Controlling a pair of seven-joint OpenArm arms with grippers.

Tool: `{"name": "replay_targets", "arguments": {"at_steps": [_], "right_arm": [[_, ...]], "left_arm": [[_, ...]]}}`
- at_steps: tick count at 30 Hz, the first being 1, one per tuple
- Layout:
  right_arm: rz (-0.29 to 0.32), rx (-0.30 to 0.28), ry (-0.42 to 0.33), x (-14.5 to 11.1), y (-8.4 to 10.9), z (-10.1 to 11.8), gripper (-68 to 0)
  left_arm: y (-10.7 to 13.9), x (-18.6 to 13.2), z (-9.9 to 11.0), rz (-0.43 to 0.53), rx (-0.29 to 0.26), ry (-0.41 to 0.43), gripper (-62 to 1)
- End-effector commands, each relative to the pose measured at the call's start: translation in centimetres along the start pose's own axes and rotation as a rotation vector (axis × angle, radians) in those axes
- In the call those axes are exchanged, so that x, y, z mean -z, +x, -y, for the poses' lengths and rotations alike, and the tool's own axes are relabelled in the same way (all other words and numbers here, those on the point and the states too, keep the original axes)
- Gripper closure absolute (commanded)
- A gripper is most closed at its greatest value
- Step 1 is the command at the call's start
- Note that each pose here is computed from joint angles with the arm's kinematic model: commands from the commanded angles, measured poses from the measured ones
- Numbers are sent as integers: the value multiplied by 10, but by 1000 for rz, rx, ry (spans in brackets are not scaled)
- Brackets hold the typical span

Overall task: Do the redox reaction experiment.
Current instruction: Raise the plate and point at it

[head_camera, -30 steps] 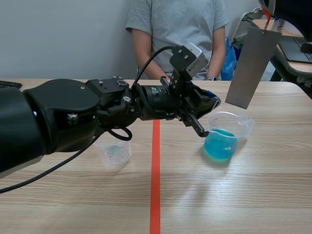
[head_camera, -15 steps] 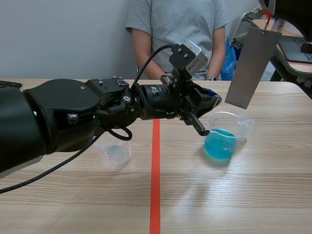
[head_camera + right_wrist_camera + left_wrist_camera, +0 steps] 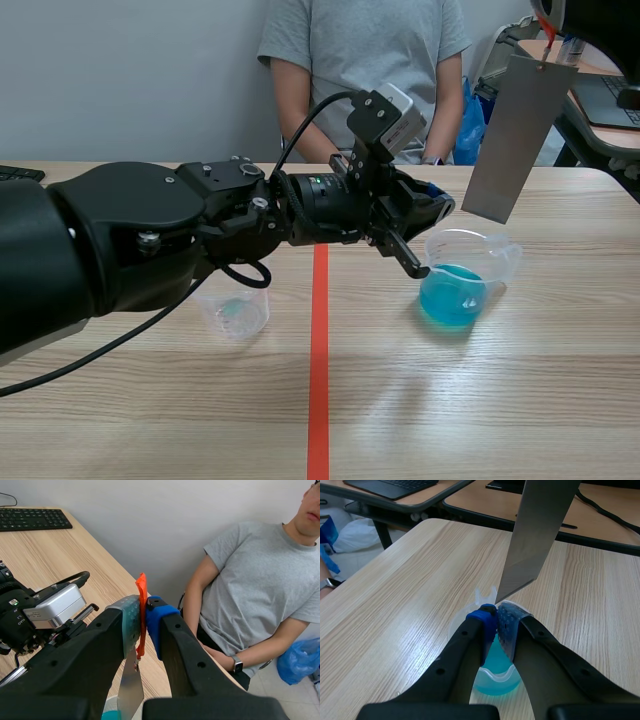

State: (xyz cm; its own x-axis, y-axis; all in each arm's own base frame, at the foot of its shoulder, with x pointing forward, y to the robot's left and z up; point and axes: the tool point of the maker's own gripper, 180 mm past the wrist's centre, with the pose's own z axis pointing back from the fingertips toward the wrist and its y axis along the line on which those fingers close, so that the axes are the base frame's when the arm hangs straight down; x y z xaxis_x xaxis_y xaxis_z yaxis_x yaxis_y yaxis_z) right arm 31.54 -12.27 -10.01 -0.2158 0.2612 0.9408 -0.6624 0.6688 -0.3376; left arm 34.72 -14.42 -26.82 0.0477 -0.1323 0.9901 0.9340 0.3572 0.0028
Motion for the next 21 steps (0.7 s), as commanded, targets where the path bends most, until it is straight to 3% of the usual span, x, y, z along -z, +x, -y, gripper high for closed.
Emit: {"name": "replay_targets", "arguments": {"at_steps": [1,6,10,15,21], "right_arm": [[35,-23,8,0,13,2,-15],[36,-23,8,0,13,2,-15],[38,-21,9,0,13,2,-15],[38,-21,9,0,13,2,-15],[37,-21,9,0,13,2,-15]], "left_arm": [[18,3,-1,52,8,-1,-51],[13,-6,-7,56,2,15,-51],[11,-35,-21,81,-23,55,-51],[0,-95,-39,72,-35,134,-51],[-22,-184,-46,35,-39,250,-51]]}}
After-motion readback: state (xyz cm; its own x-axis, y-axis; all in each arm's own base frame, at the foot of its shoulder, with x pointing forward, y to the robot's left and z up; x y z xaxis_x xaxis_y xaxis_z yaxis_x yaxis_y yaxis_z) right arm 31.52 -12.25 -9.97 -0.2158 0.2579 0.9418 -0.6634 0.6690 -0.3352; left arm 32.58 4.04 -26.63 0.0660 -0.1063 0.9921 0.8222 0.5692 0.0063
